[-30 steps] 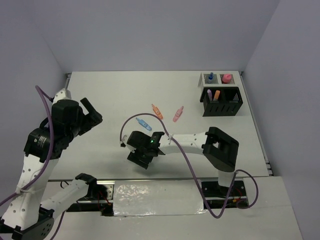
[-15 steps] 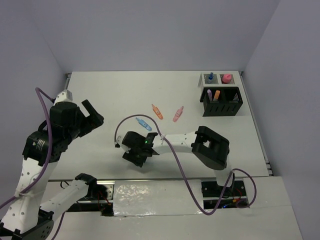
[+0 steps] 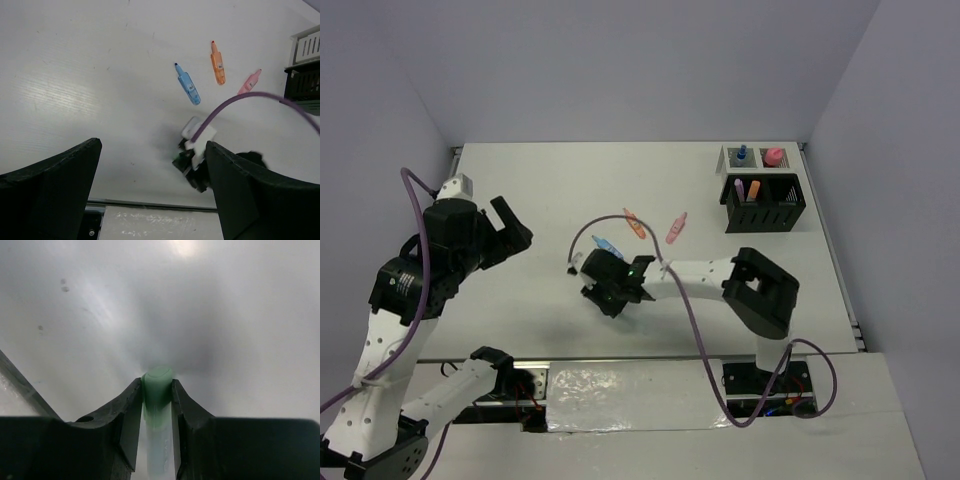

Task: Sort the stationery into containers
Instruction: Place the pen in the storage box.

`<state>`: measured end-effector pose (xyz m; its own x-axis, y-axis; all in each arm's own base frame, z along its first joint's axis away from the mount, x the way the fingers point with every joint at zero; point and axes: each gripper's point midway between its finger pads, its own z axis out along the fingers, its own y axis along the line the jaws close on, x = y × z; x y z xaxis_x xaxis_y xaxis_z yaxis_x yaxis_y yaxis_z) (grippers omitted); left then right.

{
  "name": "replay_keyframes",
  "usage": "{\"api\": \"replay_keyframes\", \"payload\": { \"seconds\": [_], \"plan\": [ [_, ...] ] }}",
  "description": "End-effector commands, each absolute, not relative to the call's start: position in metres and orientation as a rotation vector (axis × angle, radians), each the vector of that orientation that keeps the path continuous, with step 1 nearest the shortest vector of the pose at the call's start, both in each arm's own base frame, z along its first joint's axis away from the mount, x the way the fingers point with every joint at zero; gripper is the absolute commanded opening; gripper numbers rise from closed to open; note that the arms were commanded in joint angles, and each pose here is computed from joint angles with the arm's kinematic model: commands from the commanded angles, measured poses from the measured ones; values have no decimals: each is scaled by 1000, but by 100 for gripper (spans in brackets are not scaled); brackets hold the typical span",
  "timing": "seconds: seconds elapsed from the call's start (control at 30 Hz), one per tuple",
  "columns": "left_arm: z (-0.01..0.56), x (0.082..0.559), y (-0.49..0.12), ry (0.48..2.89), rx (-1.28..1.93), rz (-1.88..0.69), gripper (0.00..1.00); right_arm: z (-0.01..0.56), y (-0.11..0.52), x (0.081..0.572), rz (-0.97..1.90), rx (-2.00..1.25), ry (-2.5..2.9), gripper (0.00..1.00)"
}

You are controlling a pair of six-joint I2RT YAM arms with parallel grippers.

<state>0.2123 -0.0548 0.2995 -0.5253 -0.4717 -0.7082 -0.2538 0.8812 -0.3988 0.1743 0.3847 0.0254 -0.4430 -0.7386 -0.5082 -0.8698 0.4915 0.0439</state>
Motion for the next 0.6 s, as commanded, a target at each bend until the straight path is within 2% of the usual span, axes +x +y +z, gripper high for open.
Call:
{"api": "replay_keyframes", "payload": {
  "seconds": [0.0,0.13,0.17,0.27,0.4,0.57],
  "plan": [
    [319,222,-64,2087,-443,-373,99,96,375,220,577,-1032,2273,0],
    [323,225,-71,2073,-406,-408,99,173,329,274,727,-705,2159,0],
    [321,226,-72,2077,-398,-412,99,204,302,296,727,-604,2068,0],
    [319,229,-81,2068,-352,-458,99,256,235,344,557,-458,1886,0],
    [317,233,-97,2050,-272,-544,99,297,150,397,324,-289,1725,0],
    [304,238,-116,2059,-193,-635,99,322,89,449,221,-147,1555,0]
  ]
}}
